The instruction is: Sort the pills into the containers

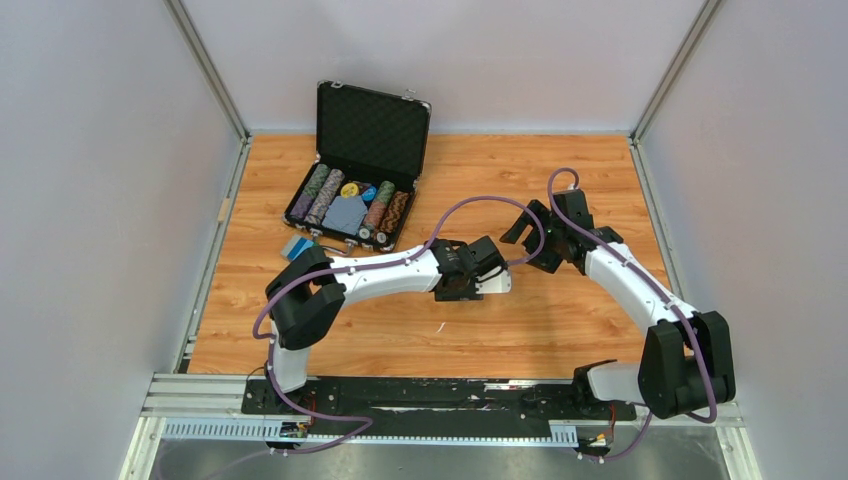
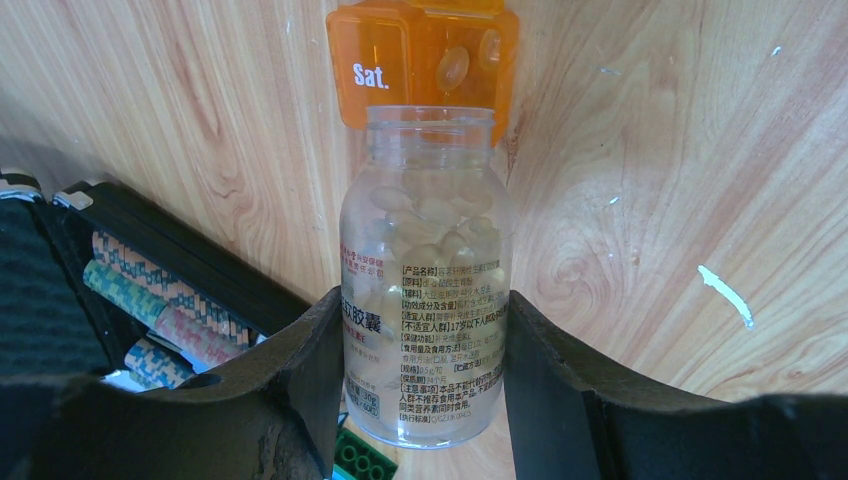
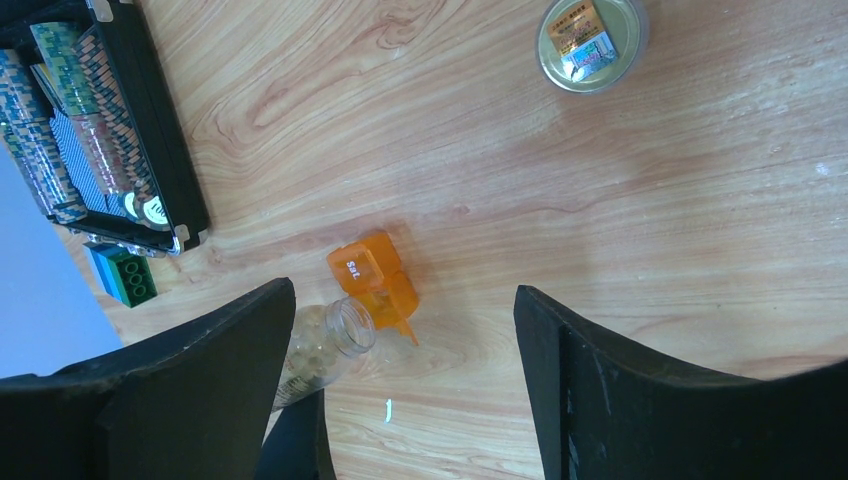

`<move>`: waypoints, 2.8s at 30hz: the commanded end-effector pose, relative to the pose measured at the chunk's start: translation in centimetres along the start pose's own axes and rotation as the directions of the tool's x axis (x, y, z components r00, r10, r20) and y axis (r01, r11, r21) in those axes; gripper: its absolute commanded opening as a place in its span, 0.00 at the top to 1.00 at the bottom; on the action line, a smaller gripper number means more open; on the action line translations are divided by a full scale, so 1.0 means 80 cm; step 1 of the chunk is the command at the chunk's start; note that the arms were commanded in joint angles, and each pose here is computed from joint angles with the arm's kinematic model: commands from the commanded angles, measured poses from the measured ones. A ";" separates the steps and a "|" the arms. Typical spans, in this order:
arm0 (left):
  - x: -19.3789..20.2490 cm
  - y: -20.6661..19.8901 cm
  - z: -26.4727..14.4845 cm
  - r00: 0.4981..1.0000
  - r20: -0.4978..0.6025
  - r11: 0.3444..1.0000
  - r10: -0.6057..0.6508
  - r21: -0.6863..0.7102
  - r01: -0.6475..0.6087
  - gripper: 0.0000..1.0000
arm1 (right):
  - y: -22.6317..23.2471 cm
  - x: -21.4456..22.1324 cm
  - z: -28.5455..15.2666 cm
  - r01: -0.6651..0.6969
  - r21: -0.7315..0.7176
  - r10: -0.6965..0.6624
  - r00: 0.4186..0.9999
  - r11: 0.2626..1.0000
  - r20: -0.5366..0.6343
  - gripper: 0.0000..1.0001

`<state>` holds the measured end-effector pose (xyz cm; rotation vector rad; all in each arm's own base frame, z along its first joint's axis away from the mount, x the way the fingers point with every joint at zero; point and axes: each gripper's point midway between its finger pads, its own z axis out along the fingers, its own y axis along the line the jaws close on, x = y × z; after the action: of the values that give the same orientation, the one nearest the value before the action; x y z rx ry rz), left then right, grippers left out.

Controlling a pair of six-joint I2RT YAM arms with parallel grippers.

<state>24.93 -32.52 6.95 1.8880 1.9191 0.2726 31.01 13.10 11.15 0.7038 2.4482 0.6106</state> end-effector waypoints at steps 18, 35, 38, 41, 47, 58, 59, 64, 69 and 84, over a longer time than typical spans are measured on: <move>-0.016 0.026 -0.040 0.993 0.109 0.997 -0.041 -0.062 0.048 1.00 | 0.012 -0.007 -0.008 -0.033 -0.046 0.032 0.999 0.998 -0.007 0.18; -0.043 0.093 -0.140 0.820 0.499 0.939 -0.280 -0.037 0.343 1.00 | 0.001 -0.044 -0.027 -0.028 -0.025 0.029 0.997 0.999 0.076 0.18; -0.056 0.117 -0.176 0.710 0.620 0.899 -0.333 -0.018 0.437 1.00 | -0.002 -0.048 -0.026 -0.014 -0.006 0.015 0.997 1.000 0.082 0.18; -0.068 0.133 -0.207 0.624 0.694 0.869 -0.359 0.005 0.494 1.00 | -0.001 -0.050 -0.027 -0.006 0.002 0.006 0.997 1.000 0.081 0.18; -0.077 0.164 -0.275 0.395 0.836 0.784 -0.382 0.066 0.617 1.00 | -0.002 -0.059 -0.028 0.009 0.026 -0.011 0.995 1.000 0.098 0.18; -0.068 0.182 -0.377 -0.002 0.973 0.723 -0.229 0.171 0.669 1.00 | -0.016 -0.067 -0.012 0.031 0.113 -0.040 0.996 0.993 0.081 0.18; -0.064 0.190 -0.384 -0.033 0.977 0.700 -0.213 0.176 0.692 1.00 | -0.017 -0.068 -0.010 0.033 0.120 -0.043 0.996 0.992 0.081 0.18; -0.060 0.199 -0.381 -0.091 0.979 0.658 -0.185 0.192 0.728 1.00 | -0.024 -0.071 0.003 0.050 0.155 -0.061 0.996 0.987 0.065 0.18; -0.056 0.198 -0.371 -0.127 0.977 0.639 -0.174 0.210 0.740 1.00 | -0.034 -0.071 0.016 0.074 0.199 -0.084 0.996 0.977 0.038 0.18; -0.046 0.182 -0.318 -0.065 0.953 0.650 -0.296 0.251 0.718 1.00 | -0.070 -0.059 0.067 0.167 0.342 -0.157 0.986 0.925 -0.057 0.13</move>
<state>27.46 -31.89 35.66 0.4937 1.2700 -0.6451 34.00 7.73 5.37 0.6696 2.6602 0.1796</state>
